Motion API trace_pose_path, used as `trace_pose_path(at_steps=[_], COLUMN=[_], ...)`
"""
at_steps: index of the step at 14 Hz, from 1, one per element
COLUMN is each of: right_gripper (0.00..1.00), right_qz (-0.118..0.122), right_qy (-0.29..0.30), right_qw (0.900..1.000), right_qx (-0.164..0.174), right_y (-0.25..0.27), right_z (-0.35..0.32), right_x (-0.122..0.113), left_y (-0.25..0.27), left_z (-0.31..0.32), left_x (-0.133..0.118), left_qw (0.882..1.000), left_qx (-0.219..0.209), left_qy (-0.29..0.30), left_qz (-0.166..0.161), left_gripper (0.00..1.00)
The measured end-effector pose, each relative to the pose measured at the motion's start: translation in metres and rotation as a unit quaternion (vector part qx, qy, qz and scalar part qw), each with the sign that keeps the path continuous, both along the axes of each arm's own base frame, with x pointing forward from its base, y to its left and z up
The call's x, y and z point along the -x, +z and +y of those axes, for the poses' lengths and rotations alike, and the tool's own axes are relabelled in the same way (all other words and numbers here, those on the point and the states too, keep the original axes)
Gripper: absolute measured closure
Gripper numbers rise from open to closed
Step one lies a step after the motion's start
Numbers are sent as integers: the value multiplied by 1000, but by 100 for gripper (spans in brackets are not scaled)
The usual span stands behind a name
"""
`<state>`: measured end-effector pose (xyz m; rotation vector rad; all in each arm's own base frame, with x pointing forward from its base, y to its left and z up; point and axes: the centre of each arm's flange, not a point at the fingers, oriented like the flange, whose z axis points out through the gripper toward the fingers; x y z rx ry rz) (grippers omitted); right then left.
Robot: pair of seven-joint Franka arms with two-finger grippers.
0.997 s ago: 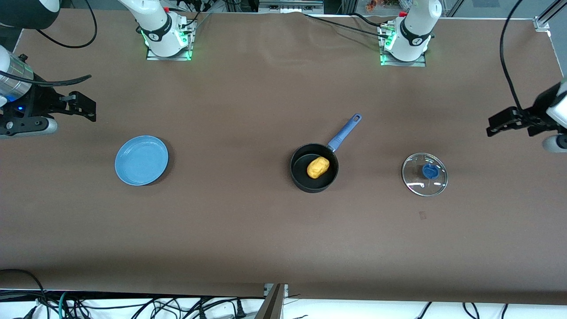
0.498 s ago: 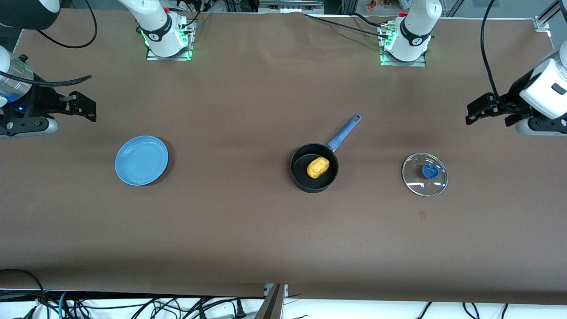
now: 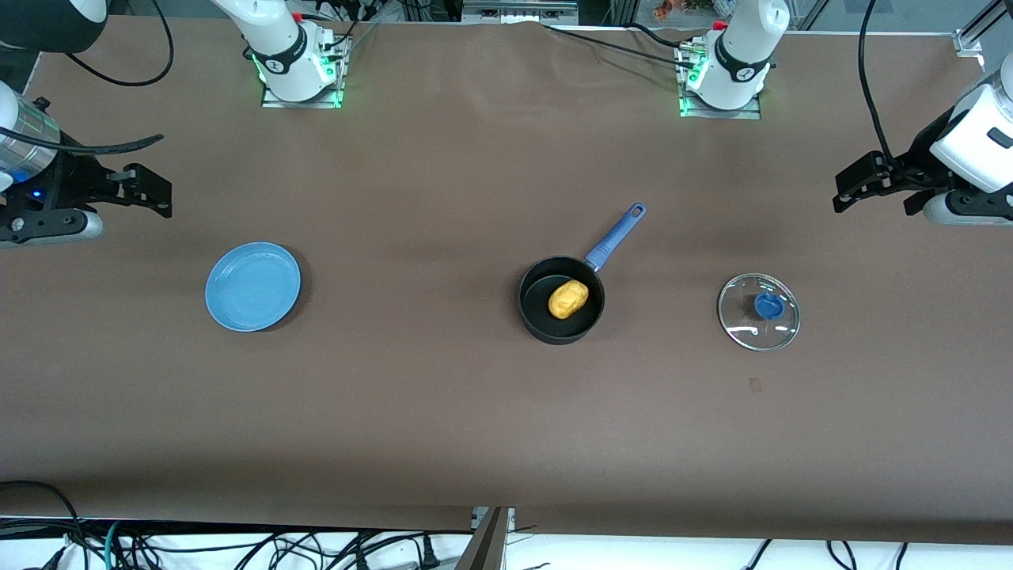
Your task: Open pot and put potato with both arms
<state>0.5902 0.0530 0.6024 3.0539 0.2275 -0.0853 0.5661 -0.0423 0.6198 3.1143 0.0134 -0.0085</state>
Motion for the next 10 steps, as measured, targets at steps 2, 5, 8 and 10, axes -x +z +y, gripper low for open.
trace_pose_path(at_steps=[2,5,8,10], right_gripper=[0,0,0,0], right_qz=[0,1,2,1], right_qy=[0,0,-1,-1], right_qw=[1000,1000,1000,1000], right_qx=[-2,-8,-14,-15], right_y=[0,0,0,0], right_z=[0,2,3,3], right_x=[0,0,0,0], left_y=[0,0,-1,-2], left_z=[-3,-6,-23,-26], left_x=[0,0,2,3], left_qw=[1000,1000,1000,1000], left_qx=[0,0,0,0], left_qy=[-2,-6,-20,-23], left_qz=[0,0,1,4], left_gripper=[0,0,0,0])
